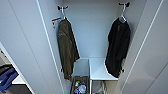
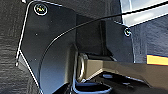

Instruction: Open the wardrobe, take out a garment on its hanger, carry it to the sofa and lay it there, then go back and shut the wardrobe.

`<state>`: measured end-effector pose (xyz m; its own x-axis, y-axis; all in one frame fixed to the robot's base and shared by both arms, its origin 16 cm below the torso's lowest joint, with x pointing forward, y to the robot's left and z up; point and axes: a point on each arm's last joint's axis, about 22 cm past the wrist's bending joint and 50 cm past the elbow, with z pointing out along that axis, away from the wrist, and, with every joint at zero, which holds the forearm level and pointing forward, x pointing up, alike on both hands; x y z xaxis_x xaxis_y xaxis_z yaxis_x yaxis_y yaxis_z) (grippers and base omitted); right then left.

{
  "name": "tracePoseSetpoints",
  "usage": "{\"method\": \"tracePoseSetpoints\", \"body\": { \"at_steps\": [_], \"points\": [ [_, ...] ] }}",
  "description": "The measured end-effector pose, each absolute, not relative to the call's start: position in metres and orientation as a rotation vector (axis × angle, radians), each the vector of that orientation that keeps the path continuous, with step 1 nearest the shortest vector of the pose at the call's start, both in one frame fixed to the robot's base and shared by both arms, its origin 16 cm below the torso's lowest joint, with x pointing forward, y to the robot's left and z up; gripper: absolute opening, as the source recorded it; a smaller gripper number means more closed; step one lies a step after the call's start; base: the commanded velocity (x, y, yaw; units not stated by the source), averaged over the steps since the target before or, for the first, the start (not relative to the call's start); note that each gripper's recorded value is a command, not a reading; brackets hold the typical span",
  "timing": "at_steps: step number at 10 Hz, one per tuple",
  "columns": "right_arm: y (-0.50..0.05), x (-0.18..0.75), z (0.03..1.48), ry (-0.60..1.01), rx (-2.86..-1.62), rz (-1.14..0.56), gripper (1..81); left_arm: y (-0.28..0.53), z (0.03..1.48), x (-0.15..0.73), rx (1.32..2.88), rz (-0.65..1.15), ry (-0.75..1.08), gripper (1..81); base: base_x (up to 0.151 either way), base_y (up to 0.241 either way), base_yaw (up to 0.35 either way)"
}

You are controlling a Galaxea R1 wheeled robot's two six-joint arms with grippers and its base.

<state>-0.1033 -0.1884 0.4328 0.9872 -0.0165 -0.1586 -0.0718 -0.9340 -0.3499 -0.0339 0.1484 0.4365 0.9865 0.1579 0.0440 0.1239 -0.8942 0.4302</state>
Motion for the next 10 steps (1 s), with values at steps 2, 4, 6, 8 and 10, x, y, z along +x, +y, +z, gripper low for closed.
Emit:
{"method": "tracePoseSetpoints", "body": {
  "at_steps": [2, 4, 6, 8, 10],
  "points": [
    [-0.194, -0.108, 0.432, 0.030, -2.781, 0.226, 81.1, 0.157, 0.435, -0.034, 2.705, 0.109, 0.198, 81.1, 0.000, 0.000, 0.000],
    [-0.205, -0.103, 0.430, -0.042, -2.797, 0.218, 81.1, 0.156, 0.436, -0.035, 2.702, 0.107, 0.199, 81.1, 0.000, 0.000, 0.000],
    [-0.205, -0.102, 0.430, -0.036, -2.799, 0.220, 81.1, 0.159, 0.435, -0.035, 2.706, 0.110, 0.197, 81.1, 0.000, 0.000, 0.000],
    [-0.204, -0.091, 0.428, 0.021, -2.803, 0.189, 81.1, 0.166, 0.435, -0.034, 2.713, 0.113, 0.190, 81.1, 0.000, 0.000, 0.000],
    [-0.209, -0.072, 0.425, -0.003, -2.814, 0.160, 81.1, 0.167, 0.438, -0.035, 2.697, 0.114, 0.178, 81.1, 0.000, 0.000, 0.000]
  ]
}}
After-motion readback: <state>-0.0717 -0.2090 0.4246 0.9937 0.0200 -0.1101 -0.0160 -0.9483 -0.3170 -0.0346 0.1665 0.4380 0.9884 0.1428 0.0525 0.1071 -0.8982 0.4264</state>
